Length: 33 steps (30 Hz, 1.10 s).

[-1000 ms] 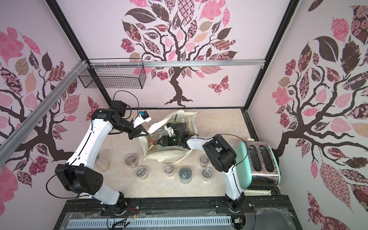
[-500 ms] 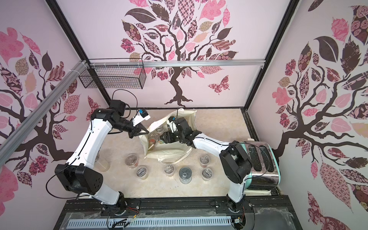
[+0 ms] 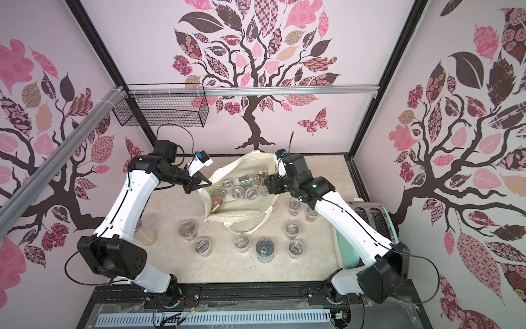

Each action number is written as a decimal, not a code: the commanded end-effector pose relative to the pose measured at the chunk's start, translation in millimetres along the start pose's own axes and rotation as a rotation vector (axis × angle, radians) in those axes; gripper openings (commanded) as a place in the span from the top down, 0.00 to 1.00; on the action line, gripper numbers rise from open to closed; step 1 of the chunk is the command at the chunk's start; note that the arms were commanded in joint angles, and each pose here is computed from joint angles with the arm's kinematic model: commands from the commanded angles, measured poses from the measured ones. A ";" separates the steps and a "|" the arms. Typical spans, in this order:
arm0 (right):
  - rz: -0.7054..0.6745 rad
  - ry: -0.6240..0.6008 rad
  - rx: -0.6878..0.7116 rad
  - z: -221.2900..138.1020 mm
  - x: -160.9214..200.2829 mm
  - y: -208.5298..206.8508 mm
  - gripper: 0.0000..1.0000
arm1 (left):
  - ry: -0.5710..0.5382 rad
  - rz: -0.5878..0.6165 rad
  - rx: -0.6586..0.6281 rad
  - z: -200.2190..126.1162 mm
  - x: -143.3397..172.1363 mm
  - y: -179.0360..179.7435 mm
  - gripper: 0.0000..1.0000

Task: Take out the seed jars from the canvas bag
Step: Pick up the seed jar from the canvas bag, then place the seed jar at the center of the board.

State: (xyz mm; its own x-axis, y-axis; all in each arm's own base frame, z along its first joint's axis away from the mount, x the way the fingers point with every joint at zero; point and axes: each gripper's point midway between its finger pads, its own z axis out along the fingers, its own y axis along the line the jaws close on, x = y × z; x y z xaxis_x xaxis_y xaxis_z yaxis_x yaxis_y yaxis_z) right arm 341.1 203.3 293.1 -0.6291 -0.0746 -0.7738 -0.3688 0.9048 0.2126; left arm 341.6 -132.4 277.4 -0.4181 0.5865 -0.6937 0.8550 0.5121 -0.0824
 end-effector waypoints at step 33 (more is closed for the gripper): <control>0.424 0.384 0.661 11.0 231.3 -159.5 0.25 | -0.020 -0.026 -0.008 -5.4 -5.4 -1.3 1.00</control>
State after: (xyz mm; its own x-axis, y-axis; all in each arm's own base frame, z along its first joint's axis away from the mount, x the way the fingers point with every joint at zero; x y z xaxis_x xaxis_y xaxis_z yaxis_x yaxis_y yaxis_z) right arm 252.1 44.2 75.1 -0.8729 0.2669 -0.4086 0.3194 0.9454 -0.0649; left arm 348.0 -131.9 278.3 -0.4226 0.5738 -0.7015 0.8441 0.5311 -0.0740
